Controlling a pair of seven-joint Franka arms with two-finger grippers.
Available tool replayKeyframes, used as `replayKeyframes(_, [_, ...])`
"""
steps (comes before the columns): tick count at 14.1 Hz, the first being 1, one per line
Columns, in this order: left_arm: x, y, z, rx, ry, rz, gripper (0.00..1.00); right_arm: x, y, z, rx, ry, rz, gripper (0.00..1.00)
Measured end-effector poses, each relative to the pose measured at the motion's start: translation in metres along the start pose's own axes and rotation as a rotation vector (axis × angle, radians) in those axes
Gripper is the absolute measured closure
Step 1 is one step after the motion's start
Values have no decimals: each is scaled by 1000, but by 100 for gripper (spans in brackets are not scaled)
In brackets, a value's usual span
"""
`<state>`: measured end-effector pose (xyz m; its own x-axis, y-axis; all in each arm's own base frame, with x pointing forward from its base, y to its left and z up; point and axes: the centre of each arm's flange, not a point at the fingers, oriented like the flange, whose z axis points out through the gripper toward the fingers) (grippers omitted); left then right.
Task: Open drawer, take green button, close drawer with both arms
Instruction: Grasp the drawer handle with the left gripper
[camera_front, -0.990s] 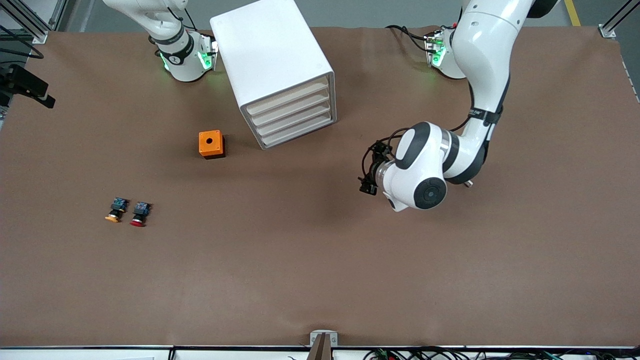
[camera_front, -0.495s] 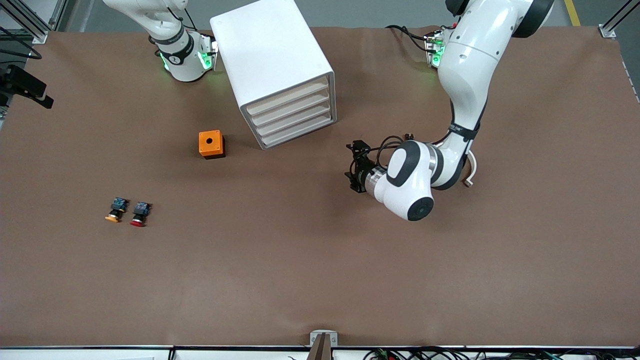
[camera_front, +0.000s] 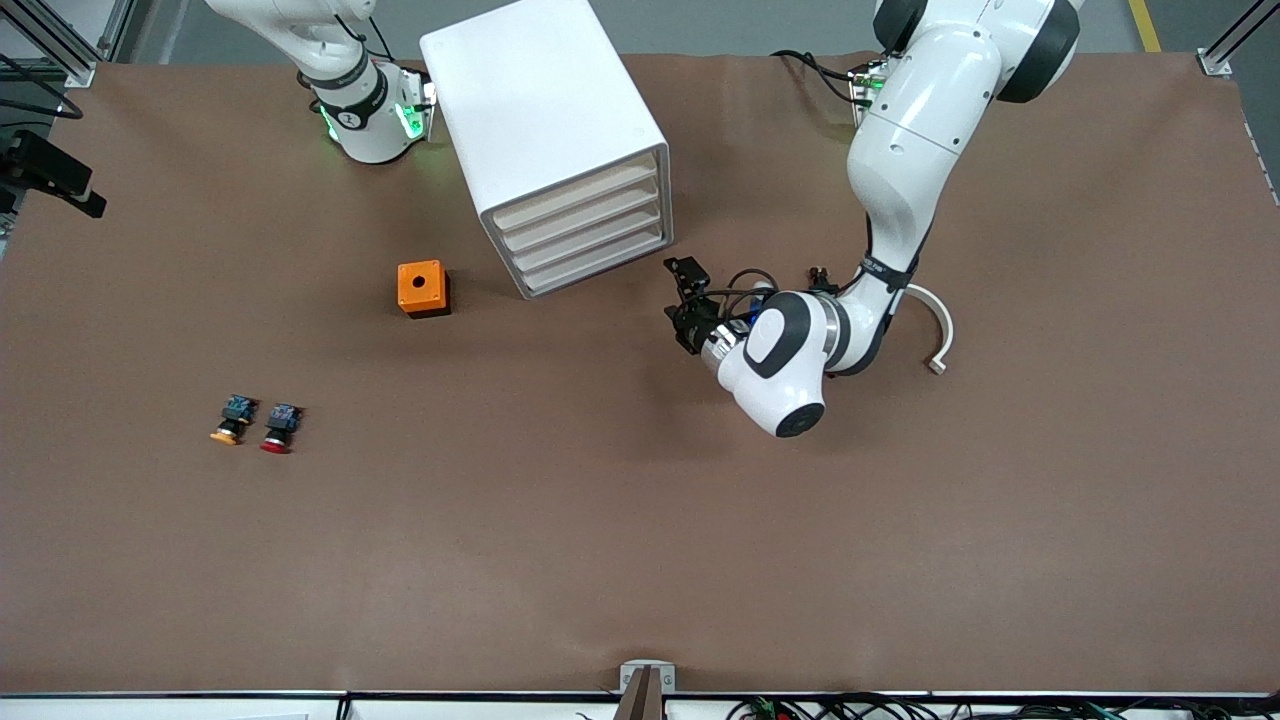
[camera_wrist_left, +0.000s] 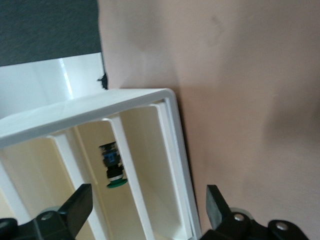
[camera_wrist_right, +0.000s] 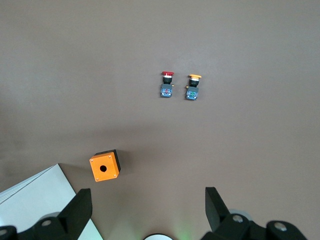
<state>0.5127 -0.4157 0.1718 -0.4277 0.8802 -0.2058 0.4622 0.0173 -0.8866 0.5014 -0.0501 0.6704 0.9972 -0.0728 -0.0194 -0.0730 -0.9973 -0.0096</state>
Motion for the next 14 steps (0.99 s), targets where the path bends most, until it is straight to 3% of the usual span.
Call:
replayKeyframes(2, [-2,0,8,31,-15,-17,0,0,0,0,0,0,-1,0])
replayKeyframes(6, [-5,6,25,80,-38,-41,38,0,-1,0,0,0,-1,0])
replayKeyframes(9, [-6,10,43,115,-37,-49,45,0,-1,0,0,0,-1,0])
replayKeyframes(14, [-14,0,92,199,30,-38,45,0,-1,0,0,0,-1,0])
